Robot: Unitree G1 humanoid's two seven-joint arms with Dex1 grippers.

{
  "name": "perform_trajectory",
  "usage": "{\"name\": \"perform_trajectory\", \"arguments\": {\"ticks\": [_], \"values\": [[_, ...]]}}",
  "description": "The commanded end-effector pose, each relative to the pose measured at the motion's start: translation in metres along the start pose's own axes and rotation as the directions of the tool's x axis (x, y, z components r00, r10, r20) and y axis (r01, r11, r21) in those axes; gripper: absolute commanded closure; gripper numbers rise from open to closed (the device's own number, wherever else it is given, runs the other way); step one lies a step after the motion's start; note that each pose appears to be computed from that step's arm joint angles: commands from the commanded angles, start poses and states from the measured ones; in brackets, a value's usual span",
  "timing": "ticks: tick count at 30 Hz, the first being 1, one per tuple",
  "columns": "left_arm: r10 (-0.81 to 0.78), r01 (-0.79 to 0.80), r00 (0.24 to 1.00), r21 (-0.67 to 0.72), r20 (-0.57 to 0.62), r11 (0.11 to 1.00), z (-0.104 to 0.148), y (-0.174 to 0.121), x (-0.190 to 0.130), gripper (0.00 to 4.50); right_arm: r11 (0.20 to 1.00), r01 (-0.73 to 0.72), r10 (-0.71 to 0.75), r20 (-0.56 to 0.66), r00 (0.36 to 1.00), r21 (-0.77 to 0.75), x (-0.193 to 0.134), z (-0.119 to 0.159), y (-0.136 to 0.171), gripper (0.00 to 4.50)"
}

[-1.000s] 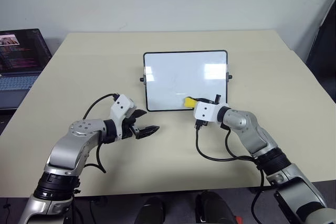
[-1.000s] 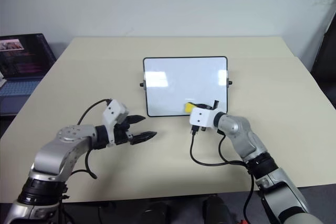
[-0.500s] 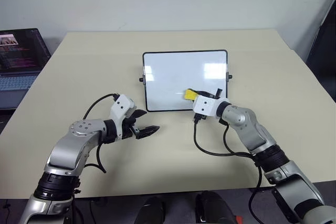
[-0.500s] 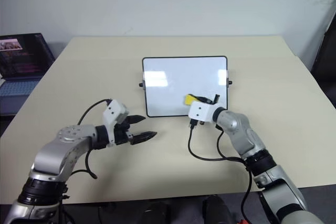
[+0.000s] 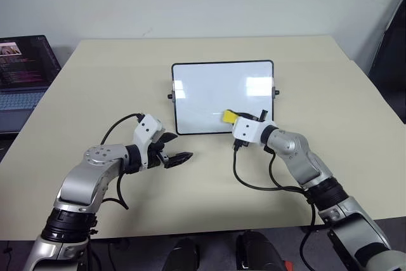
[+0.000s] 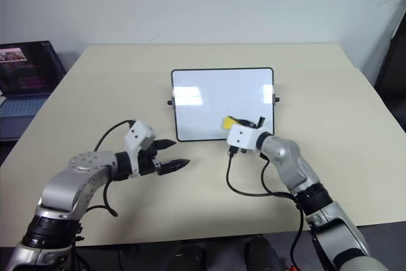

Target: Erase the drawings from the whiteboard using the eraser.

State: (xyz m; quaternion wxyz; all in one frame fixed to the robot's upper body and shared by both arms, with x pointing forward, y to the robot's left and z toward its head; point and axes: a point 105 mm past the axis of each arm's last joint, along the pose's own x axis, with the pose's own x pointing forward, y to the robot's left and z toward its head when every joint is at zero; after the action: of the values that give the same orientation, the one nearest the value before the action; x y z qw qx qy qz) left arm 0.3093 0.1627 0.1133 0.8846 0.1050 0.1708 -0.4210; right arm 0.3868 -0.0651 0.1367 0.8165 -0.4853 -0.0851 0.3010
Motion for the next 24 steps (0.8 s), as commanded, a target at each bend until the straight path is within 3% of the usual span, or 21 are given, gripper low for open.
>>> {"name": "perform_trajectory", "arguments": {"ticks": [1, 5, 13, 18, 24], "values": [[-0.007, 0.007, 1.0, 0.026, 0.029, 1.0, 0.008, -0.004, -0.001, 0.0, 0.994, 0.107, -0.107, 0.023, 0.994, 0.028, -0.001, 0.006, -0.027, 3.43], [-0.005, 0.004, 0.999, 0.025, 0.032, 1.0, 0.008, -0.004, -0.001, 0.0, 0.995, 0.09, -0.091, 0.028, 0.995, 0.045, -0.001, 0.007, -0.022, 3.43], [-0.026, 0.022, 0.995, 0.043, 0.092, 0.999, 0.026, -0.008, 0.004, 0.0, 0.943, 0.186, -0.201, 0.026, 0.979, 0.277, -0.021, 0.006, -0.037, 3.43], [-0.125, 0.109, 0.982, 0.114, 0.14, 0.987, 0.052, -0.023, 0.013, 0.0, 0.877, 0.293, -0.268, -0.118, 0.956, 0.381, -0.071, -0.024, -0.038, 3.43], [-0.314, 0.271, 0.943, 0.294, 0.113, 0.917, 0.077, -0.047, 0.031, 0.0, 0.738, 0.471, -0.303, -0.386, 0.871, 0.483, -0.141, -0.065, -0.019, 3.43]]}}
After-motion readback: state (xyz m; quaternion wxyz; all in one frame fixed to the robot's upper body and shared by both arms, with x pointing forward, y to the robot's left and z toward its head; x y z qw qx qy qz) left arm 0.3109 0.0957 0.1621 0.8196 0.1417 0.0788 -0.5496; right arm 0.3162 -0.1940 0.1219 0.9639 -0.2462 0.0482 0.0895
